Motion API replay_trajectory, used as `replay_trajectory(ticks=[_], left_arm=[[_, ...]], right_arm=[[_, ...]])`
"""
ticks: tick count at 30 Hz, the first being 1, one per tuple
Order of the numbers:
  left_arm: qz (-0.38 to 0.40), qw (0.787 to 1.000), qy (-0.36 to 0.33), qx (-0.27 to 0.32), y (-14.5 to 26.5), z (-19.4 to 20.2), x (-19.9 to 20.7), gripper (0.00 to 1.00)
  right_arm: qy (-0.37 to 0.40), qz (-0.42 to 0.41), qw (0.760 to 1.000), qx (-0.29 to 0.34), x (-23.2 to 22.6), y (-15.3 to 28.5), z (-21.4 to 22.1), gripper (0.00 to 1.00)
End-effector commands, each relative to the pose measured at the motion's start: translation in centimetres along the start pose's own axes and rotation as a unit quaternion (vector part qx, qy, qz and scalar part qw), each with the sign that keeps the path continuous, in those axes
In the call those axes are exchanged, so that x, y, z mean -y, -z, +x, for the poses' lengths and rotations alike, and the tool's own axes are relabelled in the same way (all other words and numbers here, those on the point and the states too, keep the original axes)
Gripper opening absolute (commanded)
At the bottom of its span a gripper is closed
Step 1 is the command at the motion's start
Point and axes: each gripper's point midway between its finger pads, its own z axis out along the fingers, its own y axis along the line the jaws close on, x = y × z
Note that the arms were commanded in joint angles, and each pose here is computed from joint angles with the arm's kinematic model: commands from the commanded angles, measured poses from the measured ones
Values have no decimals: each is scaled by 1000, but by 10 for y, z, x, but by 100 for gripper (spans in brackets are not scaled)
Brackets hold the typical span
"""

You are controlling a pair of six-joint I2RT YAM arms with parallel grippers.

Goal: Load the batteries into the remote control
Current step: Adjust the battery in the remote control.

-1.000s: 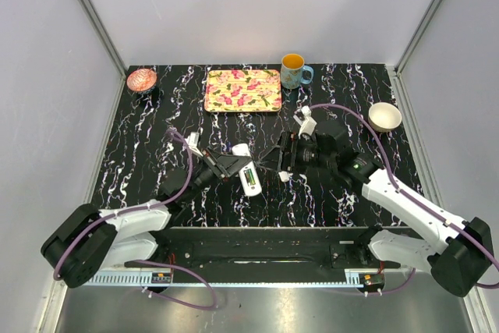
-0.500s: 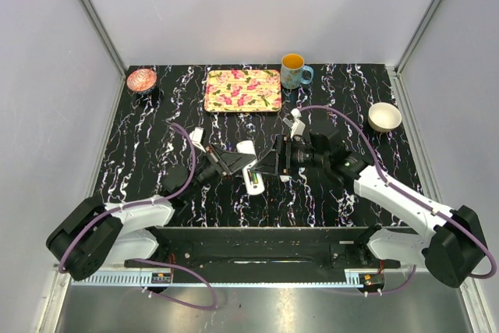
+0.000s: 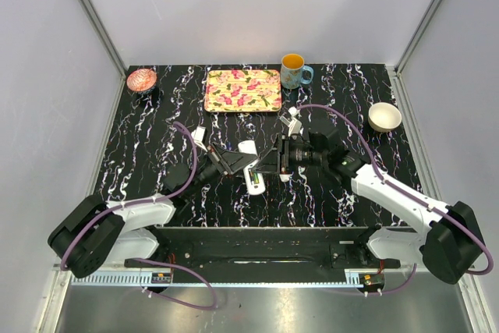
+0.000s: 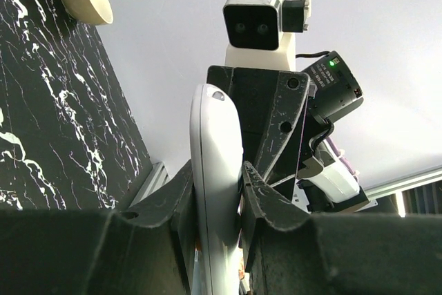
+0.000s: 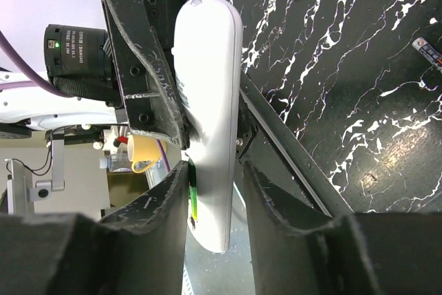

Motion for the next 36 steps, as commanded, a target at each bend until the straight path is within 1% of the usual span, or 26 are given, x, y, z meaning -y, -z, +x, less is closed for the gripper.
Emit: replay_trajectory(ticks=[1, 4, 8, 14, 17, 18, 20, 22, 23, 25, 27, 34, 36], left_arm=[[89, 996, -17, 3, -7, -6, 51, 0], [95, 995, -20, 4, -9, -7, 55, 0], [99, 995, -20, 6, -10, -8, 59, 0], [106, 994, -27, 11, -8, -10, 67, 0], [108, 994, -30, 13, -7, -11, 71, 0], [106, 994, -32, 13, -7, -11, 70, 0], [84, 996, -37, 14, -8, -11, 62, 0], [67, 997, -44, 16, -8, -11, 54, 0], [52, 998, -42, 19, -7, -12, 47, 0], [28, 998, -45, 18, -7, -11, 36, 0], [20, 999, -44, 22, -5, -11, 31, 0], [20, 999, -42, 22, -6, -11, 30, 0], [20, 999, -40, 22, -6, -11, 29, 0]], right_arm=[[6, -13, 1000, -1, -3, -3, -2, 35], [7, 2, 1000, 0, 2, -3, -1, 28], [6, 40, 999, -10, 16, -5, 5, 24], [11, 81, 997, -11, 34, -5, 7, 24], [11, 91, 996, -10, 37, -5, 7, 29], [10, 89, 996, -9, 35, -5, 6, 36], [12, 65, 998, 0, 20, -4, 0, 46], [17, 45, 999, 11, 5, 0, -6, 58], [14, 37, 999, 17, -2, 1, -10, 61], [20, 20, 999, 26, -18, 4, -17, 64], [19, 6, 999, 28, -28, 6, -21, 64], [10, -35, 999, 18, -42, 9, -14, 65], [11, -35, 999, 13, -42, 9, -12, 65]])
